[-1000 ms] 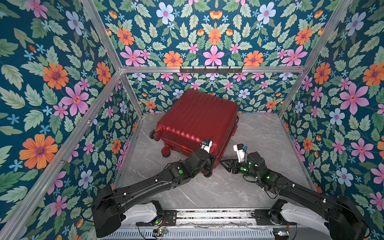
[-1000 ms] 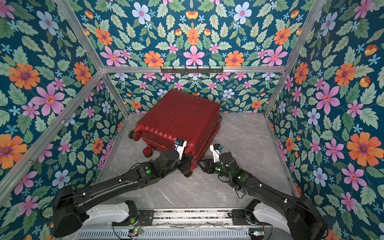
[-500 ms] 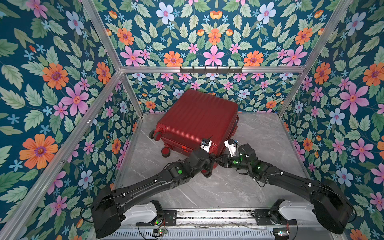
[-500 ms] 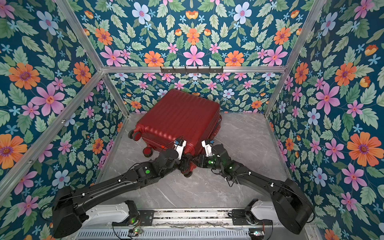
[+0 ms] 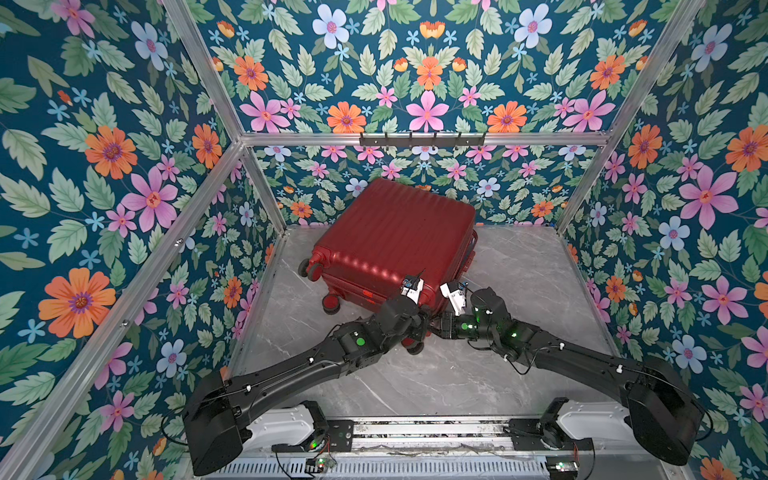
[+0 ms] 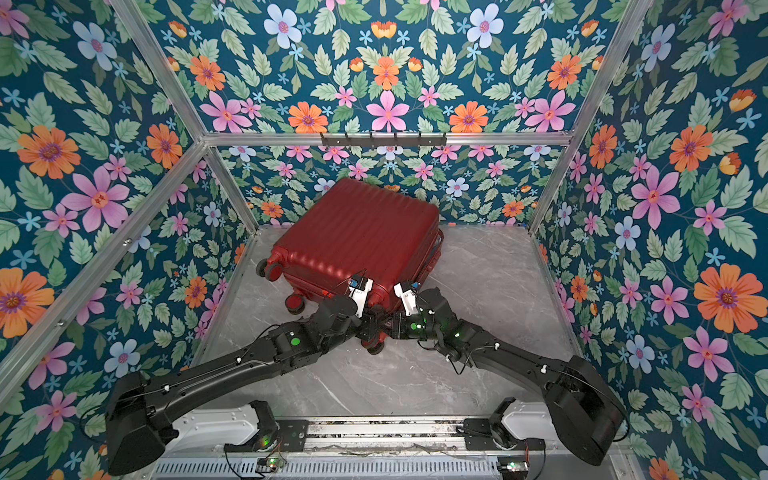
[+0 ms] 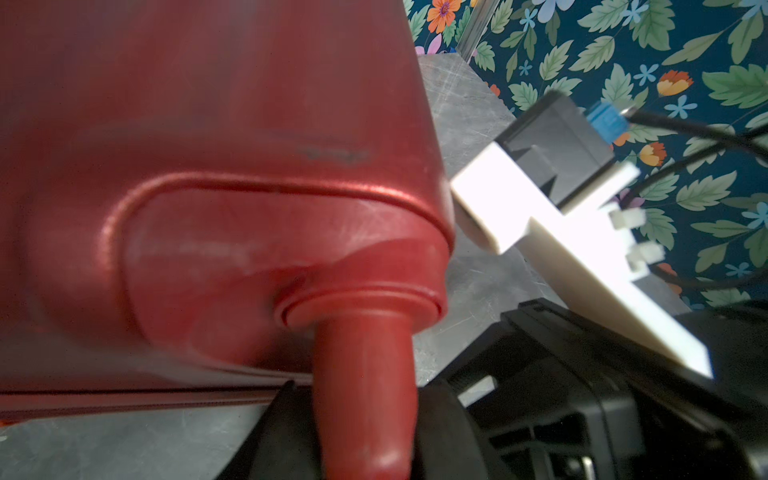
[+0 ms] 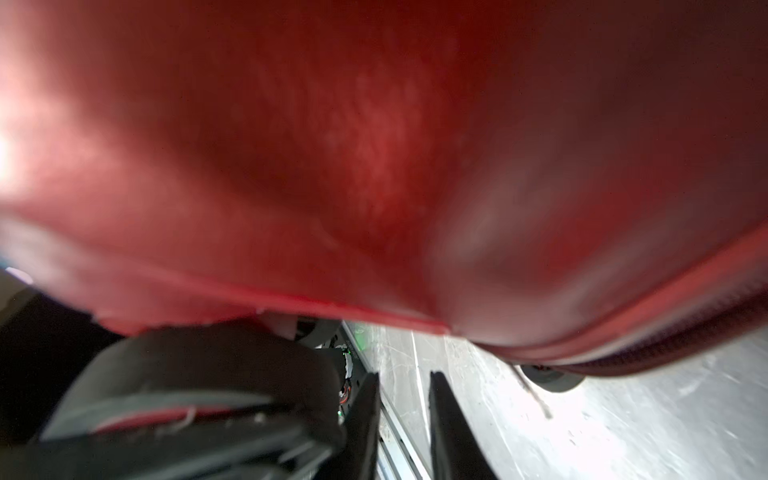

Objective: Pack the luggage

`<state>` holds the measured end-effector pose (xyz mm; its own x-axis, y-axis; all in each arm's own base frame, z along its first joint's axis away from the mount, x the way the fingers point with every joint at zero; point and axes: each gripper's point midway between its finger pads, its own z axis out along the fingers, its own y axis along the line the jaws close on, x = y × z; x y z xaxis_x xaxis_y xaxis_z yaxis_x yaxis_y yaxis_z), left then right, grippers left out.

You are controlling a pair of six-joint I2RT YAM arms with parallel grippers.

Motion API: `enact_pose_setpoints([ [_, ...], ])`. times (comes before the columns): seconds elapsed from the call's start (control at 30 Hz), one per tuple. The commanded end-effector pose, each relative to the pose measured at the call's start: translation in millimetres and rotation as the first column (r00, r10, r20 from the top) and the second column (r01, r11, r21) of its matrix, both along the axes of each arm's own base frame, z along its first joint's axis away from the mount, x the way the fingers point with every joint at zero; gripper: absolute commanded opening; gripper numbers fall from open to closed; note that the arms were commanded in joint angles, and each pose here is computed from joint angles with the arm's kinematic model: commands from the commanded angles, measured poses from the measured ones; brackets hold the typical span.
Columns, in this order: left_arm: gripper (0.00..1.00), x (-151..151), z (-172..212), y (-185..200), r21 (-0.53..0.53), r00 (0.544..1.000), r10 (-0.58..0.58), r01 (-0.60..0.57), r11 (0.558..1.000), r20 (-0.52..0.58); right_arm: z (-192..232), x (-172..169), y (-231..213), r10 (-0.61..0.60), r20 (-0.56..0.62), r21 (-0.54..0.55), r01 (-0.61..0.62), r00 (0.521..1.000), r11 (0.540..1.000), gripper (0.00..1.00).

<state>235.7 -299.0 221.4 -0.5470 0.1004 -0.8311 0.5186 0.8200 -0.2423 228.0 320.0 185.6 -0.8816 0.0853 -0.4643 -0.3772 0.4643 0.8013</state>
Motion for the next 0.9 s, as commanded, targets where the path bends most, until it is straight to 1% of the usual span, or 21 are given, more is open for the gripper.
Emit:
enact_pose_setpoints([
  [0.0,0.00,12.7,55.5,-17.1,-0.176,0.992,0.015,0.007,0.984,0.124,12.0,-12.5,1.9,0.064,0.046,0.028,-0.066,0.997,0.997,0.25],
  [0.03,0.00,12.6,56.5,-17.4,-0.178,0.992,0.014,0.008,0.984,0.126,10.0,-13.0,-3.0,0.046,0.048,0.016,-0.047,0.998,0.999,0.28],
  [0.1,0.00,13.1,56.9,-17.4,-0.182,0.992,0.017,0.007,0.983,0.127,5.2,-12.4,-13.6,0.003,0.058,-0.011,-0.002,0.998,1.000,0.40],
  [0.17,0.00,13.2,56.9,-17.9,-0.188,0.992,0.017,0.007,0.982,0.129,0.8,-10.0,-26.5,-0.054,0.074,-0.048,0.058,0.996,0.997,0.57],
  [0.27,0.00,13.6,57.4,-19.7,-0.198,0.991,0.015,0.012,0.980,0.135,-4.5,-4.2,-43.0,-0.123,0.120,-0.102,0.136,0.985,0.986,0.78],
  [0.37,0.00,15.7,58.8,-23.0,-0.209,0.990,0.018,0.013,0.978,0.142,-9.4,6.2,-62.5,-0.213,0.169,-0.161,0.240,0.962,0.957,0.88],
  [0.43,0.00,17.2,59.1,-27.7,-0.215,0.990,0.012,0.020,0.976,0.144,-4.7,6.4,-64.6,-0.188,0.239,-0.164,0.231,0.952,0.959,0.90],
  [0.47,0.00,17.9,58.8,-31.7,-0.218,0.990,0.004,0.027,0.976,0.143,-4.6,8.0,-69.2,-0.197,0.263,-0.179,0.248,0.945,0.952,0.92],
  [0.53,0.00,20.0,58.0,-38.9,-0.223,0.990,-0.007,0.039,0.974,0.141,-8.9,13.7,-83.4,-0.246,0.288,-0.225,0.315,0.926,0.922,0.96],
  [0.57,0.00,21.2,57.0,-43.7,-0.225,0.990,-0.014,0.046,0.973,0.140,-11.8,14.5,-89.3,-0.256,0.306,-0.240,0.334,0.917,0.912,0.99],
  [0.67,0.00,24.7,59.5,-57.6,-0.246,0.989,-0.035,0.071,0.967,0.146,-17.3,11.1,-102.0,-0.266,0.350,-0.243,0.362,0.898,0.900,0.99],
  [0.73,0.00,27.4,61.2,-67.7,-0.255,0.988,-0.053,0.090,0.963,0.148,-18.9,5.6,-105.3,-0.245,0.361,-0.242,0.344,0.900,0.907,0.99],
  [0.8,0.00,28.7,63.3,-80.4,-0.263,0.985,-0.083,0.121,0.957,0.152,-21.5,1.6,-108.1,-0.237,0.386,-0.223,0.340,0.892,0.914,0.99],
  [0.87,0.00,31.1,64.0,-92.8,-0.263,0.982,-0.108,0.146,0.954,0.153,-19.6,-0.8,-107.5,-0.225,0.441,-0.175,0.329,0.869,0.928,0.91],
])
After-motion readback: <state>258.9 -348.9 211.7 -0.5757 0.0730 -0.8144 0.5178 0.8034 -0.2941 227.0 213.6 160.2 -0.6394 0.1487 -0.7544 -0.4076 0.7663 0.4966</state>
